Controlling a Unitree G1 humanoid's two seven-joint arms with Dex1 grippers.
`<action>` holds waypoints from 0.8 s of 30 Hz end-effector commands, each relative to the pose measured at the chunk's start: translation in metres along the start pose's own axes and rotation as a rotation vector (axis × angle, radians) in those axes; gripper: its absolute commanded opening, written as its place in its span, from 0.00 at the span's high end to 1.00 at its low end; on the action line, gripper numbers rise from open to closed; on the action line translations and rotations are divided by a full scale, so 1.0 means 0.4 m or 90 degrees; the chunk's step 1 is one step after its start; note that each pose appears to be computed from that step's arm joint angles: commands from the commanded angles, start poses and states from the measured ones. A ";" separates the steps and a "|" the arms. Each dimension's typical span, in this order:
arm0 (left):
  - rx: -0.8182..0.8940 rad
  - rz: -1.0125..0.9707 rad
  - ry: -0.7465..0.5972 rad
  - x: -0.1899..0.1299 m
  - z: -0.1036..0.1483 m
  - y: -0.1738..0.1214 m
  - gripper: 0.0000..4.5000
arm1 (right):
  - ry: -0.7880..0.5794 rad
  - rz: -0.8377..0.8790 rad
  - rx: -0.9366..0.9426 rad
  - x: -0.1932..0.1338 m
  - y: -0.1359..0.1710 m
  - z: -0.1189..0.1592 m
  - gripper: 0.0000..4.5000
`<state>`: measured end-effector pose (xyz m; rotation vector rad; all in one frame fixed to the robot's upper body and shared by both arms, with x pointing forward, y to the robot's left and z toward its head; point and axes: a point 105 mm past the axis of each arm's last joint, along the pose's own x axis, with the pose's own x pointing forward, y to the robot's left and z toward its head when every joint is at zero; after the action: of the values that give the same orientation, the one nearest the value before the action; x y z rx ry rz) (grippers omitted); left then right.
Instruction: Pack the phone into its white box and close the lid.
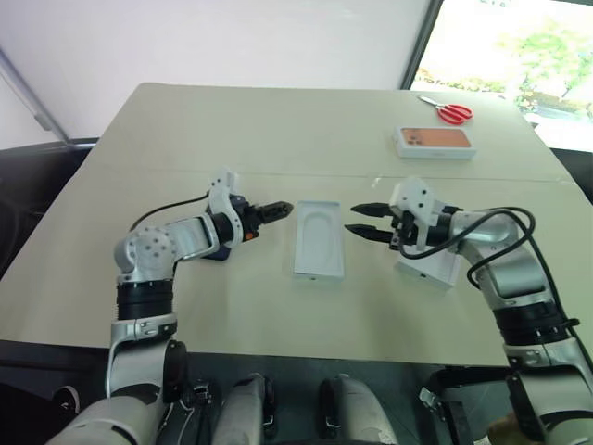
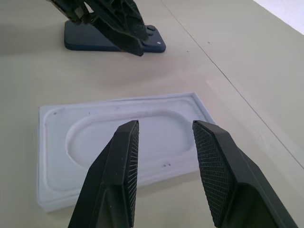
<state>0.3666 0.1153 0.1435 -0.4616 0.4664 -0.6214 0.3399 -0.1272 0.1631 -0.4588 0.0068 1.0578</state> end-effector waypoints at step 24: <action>0.066 0.031 -0.158 -0.105 0.082 0.048 0.03 | 0.156 0.061 -0.213 0.196 0.096 -0.116 0.99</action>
<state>0.3622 0.1589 0.1538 -0.4320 0.2809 -0.5371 0.3570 -0.0627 0.0962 -0.8891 0.0455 1.0854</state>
